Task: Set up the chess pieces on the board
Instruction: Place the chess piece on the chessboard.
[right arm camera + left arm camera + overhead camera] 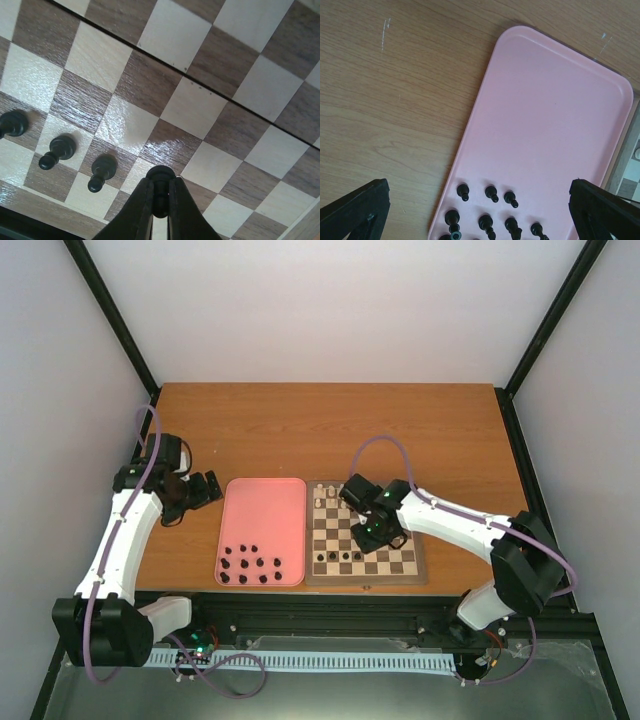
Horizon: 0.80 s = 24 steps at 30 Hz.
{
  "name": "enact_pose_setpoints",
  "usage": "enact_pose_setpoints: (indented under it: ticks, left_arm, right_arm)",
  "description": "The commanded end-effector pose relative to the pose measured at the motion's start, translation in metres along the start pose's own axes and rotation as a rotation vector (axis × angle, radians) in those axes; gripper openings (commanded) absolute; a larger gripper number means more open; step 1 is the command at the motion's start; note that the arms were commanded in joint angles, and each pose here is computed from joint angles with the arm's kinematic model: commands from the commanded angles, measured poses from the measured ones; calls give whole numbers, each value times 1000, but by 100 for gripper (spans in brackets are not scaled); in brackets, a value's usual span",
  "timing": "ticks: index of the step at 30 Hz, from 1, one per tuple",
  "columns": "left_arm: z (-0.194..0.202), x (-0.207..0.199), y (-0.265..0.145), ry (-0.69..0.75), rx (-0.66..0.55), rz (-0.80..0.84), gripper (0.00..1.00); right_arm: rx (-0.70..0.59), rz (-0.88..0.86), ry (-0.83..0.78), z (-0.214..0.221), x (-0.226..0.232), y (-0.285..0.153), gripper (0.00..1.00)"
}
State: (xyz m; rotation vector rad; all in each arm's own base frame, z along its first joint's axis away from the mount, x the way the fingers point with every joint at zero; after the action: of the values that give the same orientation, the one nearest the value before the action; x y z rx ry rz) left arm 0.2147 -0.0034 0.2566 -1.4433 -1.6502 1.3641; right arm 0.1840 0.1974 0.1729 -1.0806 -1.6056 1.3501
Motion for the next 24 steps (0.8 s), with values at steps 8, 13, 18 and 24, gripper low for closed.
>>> enact_pose_setpoints:
  ticks: [8,13,18,24]
  left_arm:
    - [-3,1,1,13,-14,0,100]
    - [-2,1,1,18,-14,-3,100]
    - [0,2,2,16,-9,-5,100]
    - [1,2,1,15,-15,-5,100]
  right_arm:
    - [13,-63,49,10,-2,7,3]
    - [24,-69,57,17,-4,9,3]
    - [34,-81,55,19,-3,10,3]
    - [55,-94,52,22,-3,15,3]
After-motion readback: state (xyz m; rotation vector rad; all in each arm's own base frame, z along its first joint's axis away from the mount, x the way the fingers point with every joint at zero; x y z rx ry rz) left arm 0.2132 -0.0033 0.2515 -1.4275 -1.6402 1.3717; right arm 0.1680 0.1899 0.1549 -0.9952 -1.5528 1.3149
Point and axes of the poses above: each gripper's point midway between its finger pads, its own y axis out along the fingers, its own x axis along the line the jaws close on, z = x × y, the point moved 10 cm from there along -y, back along the fingers, and after that the axes turned 7 degrees about y, right-handed, at the moved point
